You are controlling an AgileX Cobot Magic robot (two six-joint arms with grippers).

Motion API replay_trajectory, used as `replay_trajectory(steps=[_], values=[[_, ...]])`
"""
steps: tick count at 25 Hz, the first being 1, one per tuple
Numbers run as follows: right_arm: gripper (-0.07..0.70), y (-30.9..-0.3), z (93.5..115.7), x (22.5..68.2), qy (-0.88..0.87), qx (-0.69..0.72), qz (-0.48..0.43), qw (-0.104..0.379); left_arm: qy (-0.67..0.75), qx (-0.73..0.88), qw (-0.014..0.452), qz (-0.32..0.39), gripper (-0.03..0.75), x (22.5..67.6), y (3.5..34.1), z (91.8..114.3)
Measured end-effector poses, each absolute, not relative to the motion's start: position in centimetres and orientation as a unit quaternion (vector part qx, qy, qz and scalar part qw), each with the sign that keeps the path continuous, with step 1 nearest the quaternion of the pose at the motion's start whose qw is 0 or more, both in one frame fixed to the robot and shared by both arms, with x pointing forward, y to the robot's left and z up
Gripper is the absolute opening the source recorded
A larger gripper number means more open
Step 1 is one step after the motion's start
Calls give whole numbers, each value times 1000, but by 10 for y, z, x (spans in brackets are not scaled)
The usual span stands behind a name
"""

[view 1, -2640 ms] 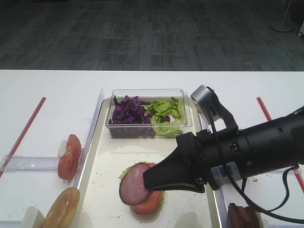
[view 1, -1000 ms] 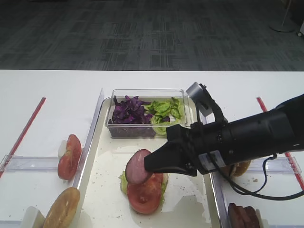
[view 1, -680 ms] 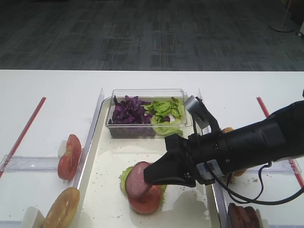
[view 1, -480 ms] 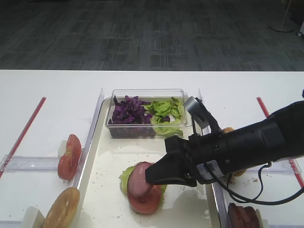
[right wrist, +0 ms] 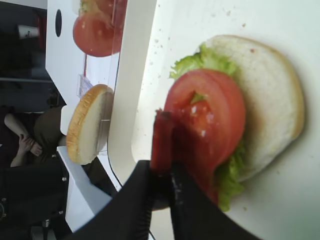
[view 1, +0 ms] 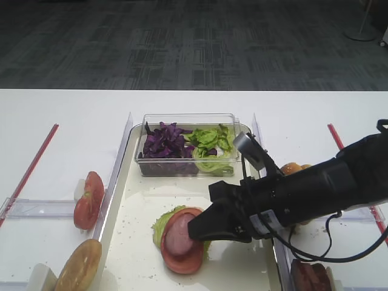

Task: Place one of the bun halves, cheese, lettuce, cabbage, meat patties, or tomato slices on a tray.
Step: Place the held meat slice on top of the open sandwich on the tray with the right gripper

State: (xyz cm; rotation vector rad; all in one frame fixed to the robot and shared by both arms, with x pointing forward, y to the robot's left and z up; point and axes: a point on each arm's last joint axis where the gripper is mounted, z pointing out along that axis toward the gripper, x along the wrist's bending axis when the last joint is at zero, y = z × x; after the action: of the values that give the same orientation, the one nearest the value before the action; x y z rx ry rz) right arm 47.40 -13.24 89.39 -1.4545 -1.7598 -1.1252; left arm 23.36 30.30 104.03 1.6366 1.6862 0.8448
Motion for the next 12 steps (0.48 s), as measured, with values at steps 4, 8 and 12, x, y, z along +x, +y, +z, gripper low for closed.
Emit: replay_trajectory(steps=[4, 8, 12], values=[[122, -131, 897, 478, -662, -541, -430, 291, 640, 622, 317, 321, 565, 234, 303, 1040], [122, -129, 900, 482, -662, -535, -437, 289, 640, 622, 317, 321, 565, 234, 303, 1040], [122, -129, 900, 483, -663, -536, -437, 287, 640, 622, 317, 321, 565, 234, 303, 1040]])
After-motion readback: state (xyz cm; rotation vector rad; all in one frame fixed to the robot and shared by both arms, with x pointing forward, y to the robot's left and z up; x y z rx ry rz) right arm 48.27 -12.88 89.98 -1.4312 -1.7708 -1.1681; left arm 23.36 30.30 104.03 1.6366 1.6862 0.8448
